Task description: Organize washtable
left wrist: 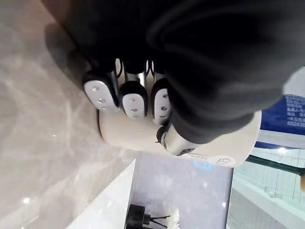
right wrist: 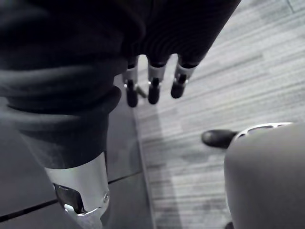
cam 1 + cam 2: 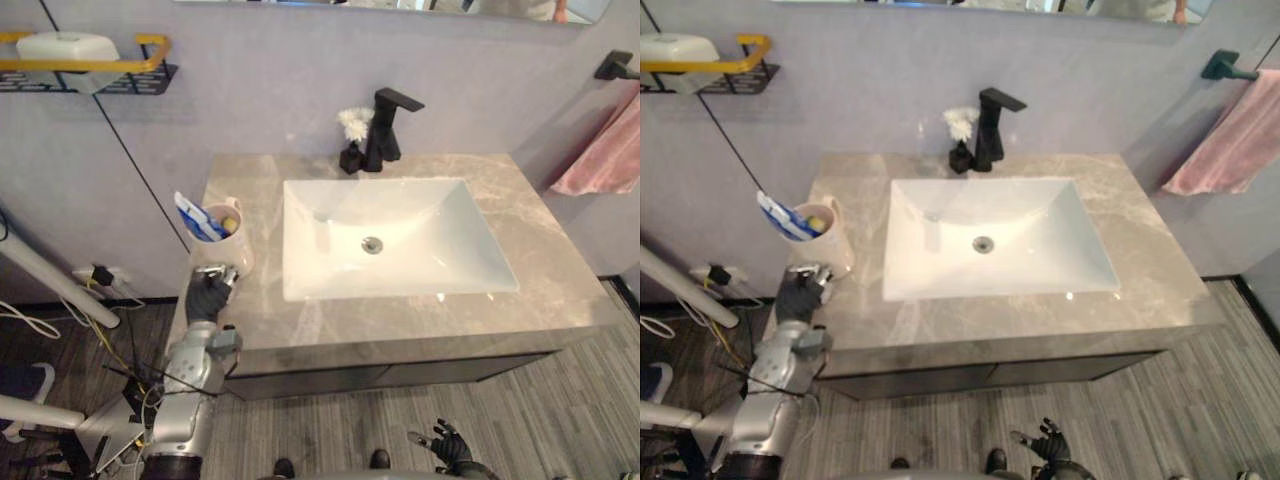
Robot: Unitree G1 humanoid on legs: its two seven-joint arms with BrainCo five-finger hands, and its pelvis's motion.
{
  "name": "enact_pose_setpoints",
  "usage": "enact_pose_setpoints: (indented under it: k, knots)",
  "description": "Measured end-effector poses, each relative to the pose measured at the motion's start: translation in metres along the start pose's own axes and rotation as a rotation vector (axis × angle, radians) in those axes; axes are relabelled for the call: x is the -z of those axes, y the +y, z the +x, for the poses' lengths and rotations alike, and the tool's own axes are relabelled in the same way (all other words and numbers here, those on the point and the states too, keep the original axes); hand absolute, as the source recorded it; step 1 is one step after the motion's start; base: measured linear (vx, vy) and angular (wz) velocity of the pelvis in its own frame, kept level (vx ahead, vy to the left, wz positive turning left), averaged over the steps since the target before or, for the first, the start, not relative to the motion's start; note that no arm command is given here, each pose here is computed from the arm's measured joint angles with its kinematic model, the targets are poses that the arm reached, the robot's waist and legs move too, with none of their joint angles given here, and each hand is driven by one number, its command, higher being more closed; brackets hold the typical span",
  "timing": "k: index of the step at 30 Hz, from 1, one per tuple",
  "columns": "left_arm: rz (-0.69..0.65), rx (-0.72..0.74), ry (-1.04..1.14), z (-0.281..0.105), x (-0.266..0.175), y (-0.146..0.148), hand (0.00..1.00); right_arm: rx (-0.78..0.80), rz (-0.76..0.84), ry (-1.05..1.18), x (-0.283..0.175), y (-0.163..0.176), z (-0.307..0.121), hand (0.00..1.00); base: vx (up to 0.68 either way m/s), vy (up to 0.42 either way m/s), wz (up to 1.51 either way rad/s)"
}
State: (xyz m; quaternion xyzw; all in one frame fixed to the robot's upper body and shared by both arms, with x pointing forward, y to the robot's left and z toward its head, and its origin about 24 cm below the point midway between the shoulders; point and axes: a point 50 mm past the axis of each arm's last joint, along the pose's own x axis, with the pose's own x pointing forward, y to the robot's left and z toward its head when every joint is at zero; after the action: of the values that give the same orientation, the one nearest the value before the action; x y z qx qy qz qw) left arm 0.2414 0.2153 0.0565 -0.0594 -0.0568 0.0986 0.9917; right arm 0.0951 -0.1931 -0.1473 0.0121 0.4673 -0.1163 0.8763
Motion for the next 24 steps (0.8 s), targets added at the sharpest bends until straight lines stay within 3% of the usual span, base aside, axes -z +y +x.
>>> enact_pose_setpoints:
  k: [24]
  knots:
    - [0.062,-0.127,-0.031,0.035,-0.013,0.023,1.00,0.014,0.008,-0.002,0.005,-0.004,-0.005,0.00,-0.04,-0.025,-0.06]
